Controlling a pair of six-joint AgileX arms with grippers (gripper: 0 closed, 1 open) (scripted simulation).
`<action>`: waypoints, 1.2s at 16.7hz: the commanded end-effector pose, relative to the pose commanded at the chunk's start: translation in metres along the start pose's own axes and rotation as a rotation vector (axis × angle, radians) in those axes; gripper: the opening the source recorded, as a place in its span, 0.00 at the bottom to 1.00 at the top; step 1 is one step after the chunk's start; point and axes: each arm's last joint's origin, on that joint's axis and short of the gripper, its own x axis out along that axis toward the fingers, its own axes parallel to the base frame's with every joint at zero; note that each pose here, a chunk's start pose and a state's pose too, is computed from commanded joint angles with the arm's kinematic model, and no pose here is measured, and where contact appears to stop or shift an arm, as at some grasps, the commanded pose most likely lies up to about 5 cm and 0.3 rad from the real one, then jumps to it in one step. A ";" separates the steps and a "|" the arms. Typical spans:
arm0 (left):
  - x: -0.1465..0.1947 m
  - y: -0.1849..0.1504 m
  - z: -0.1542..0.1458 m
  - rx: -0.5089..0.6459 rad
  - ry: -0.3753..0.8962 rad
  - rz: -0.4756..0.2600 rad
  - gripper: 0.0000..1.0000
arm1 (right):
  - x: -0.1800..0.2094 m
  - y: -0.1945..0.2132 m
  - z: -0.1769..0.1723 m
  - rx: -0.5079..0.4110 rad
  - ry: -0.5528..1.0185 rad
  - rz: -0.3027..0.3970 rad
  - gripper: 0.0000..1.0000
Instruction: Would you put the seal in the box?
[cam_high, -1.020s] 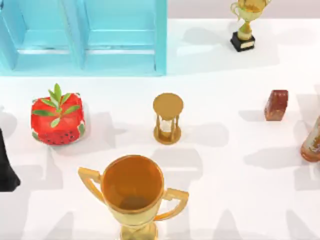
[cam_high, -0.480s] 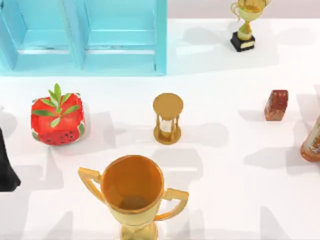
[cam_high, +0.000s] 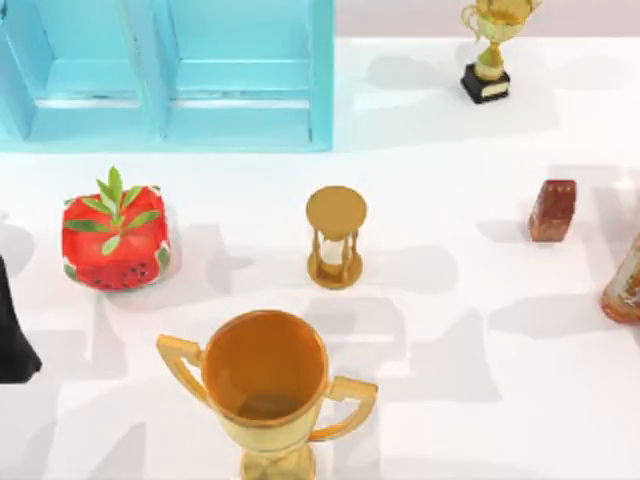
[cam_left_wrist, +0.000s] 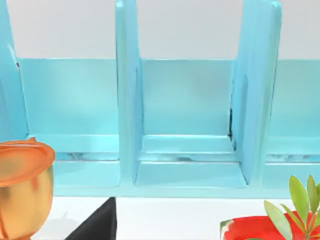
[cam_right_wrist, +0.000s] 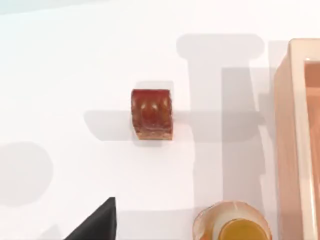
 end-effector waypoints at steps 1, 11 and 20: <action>0.000 0.000 0.000 0.000 0.000 0.000 1.00 | 0.016 0.005 0.016 0.002 0.086 -0.006 1.00; 0.000 0.000 0.000 0.000 0.000 0.000 1.00 | 0.162 0.045 0.084 0.011 0.616 -0.069 1.00; 0.000 0.000 0.000 0.000 0.000 0.000 1.00 | 0.182 0.048 0.087 0.016 0.666 -0.079 1.00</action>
